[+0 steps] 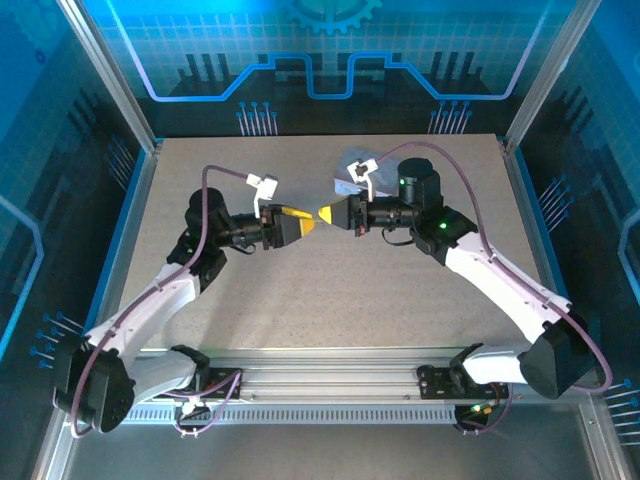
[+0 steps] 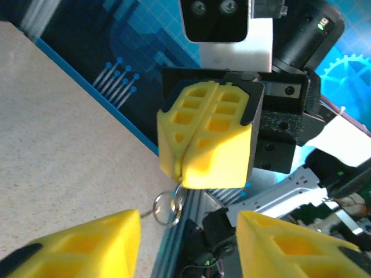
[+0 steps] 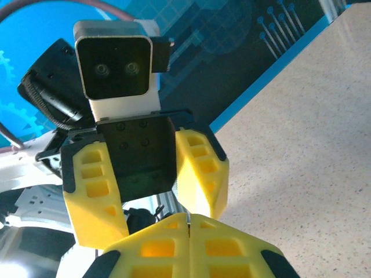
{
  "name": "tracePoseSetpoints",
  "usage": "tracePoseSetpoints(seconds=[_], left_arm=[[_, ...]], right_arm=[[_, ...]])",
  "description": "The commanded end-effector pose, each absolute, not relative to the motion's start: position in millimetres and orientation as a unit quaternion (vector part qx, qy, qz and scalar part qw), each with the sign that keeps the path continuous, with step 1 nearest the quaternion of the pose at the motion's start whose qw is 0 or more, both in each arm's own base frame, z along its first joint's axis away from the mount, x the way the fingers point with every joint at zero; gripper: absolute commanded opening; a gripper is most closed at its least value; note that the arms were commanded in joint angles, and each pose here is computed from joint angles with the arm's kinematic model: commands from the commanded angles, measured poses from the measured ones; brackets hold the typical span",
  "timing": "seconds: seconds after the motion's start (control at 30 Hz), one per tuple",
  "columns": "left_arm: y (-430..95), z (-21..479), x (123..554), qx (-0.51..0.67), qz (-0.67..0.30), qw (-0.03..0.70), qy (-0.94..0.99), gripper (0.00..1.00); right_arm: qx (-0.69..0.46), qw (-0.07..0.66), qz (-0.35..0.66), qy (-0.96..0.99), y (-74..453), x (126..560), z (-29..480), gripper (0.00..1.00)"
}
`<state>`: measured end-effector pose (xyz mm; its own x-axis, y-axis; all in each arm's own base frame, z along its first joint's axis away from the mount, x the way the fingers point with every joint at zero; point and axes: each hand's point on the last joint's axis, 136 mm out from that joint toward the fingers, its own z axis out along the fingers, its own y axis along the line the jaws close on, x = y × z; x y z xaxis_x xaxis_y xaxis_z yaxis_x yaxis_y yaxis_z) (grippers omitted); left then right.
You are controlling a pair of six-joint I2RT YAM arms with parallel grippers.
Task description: Unlock a padlock with a key
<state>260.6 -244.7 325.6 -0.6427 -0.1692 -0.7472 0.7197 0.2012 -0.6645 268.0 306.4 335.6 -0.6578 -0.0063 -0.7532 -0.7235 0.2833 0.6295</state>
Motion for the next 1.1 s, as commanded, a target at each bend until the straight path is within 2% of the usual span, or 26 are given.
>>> tracePoseSetpoints(seconds=[0.0, 0.3, 0.5, 1.07], left_arm=[[-233, 316, 266, 0.173, -0.565, 0.401, 0.699, 0.52], [-242, 331, 270, 0.146, -0.626, 0.397, 0.655, 0.52], [-254, 333, 268, 0.157, -0.628, 0.395, 0.652, 0.51], [-258, 343, 273, 0.146, -0.635, 0.402, 0.643, 0.38]], right_arm=[[-0.258, 0.367, 0.523, 0.725, 299, 270, 347, 0.00], [-0.260, 0.373, 0.528, 0.717, 301, 272, 349, 0.00], [-0.260, 0.372, 0.532, 0.715, 304, 274, 349, 0.00], [-0.258, 0.367, 0.537, 0.714, 308, 274, 346, 0.00]])
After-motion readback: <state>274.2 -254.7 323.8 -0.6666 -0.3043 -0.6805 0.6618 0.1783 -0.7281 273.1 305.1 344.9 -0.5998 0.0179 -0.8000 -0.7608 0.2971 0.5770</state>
